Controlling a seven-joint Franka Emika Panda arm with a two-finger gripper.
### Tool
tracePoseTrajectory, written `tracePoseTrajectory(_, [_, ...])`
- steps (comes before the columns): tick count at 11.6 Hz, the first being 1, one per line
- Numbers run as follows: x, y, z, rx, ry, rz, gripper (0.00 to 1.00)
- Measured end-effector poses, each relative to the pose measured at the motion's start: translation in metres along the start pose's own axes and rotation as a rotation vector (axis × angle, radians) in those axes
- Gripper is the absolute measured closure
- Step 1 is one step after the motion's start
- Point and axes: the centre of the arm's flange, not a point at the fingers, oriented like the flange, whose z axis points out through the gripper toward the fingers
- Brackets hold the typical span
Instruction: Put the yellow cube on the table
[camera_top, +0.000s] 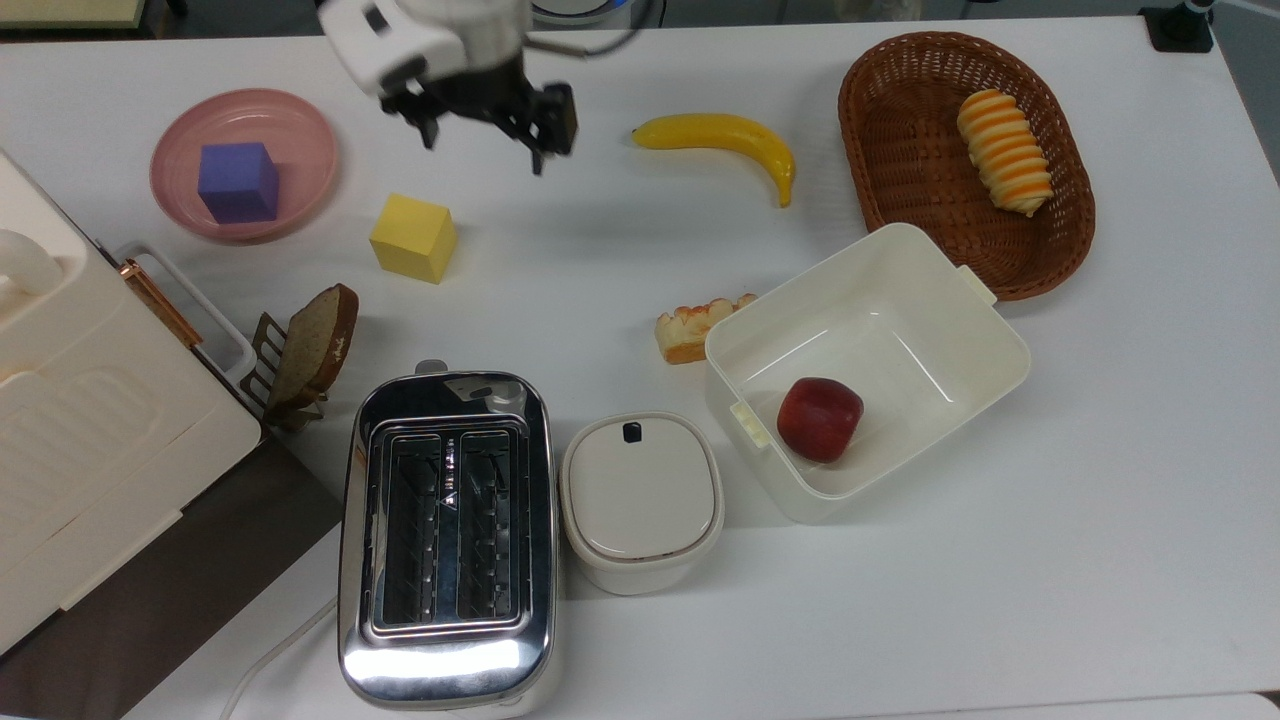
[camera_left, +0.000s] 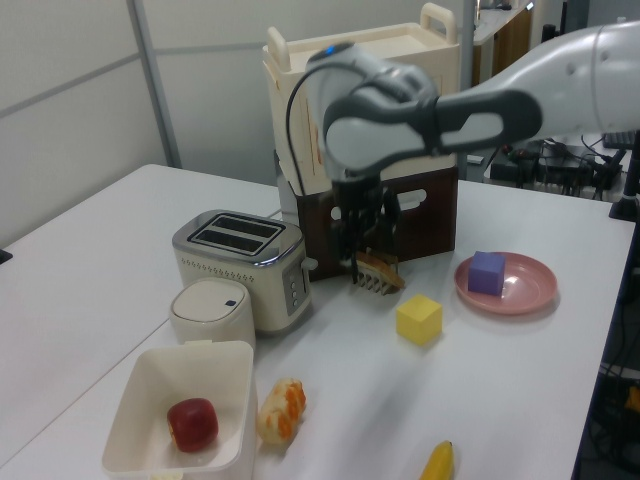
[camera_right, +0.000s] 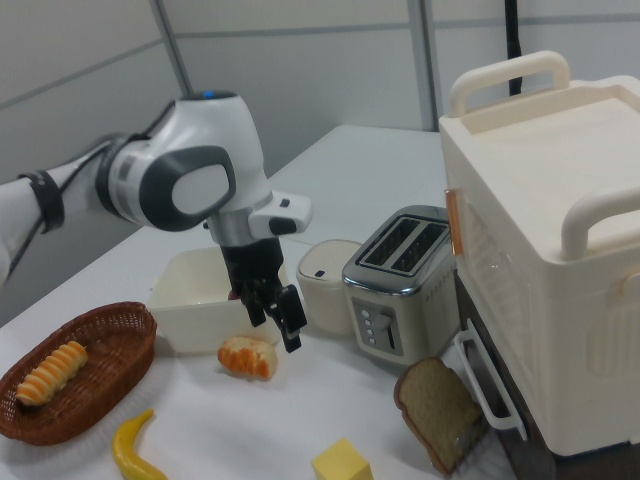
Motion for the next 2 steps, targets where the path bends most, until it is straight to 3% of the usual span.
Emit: tracePoseTrajectory(2, [-0.0037,0.0221,-0.0204,0.014,0.034,0.033,0.00])
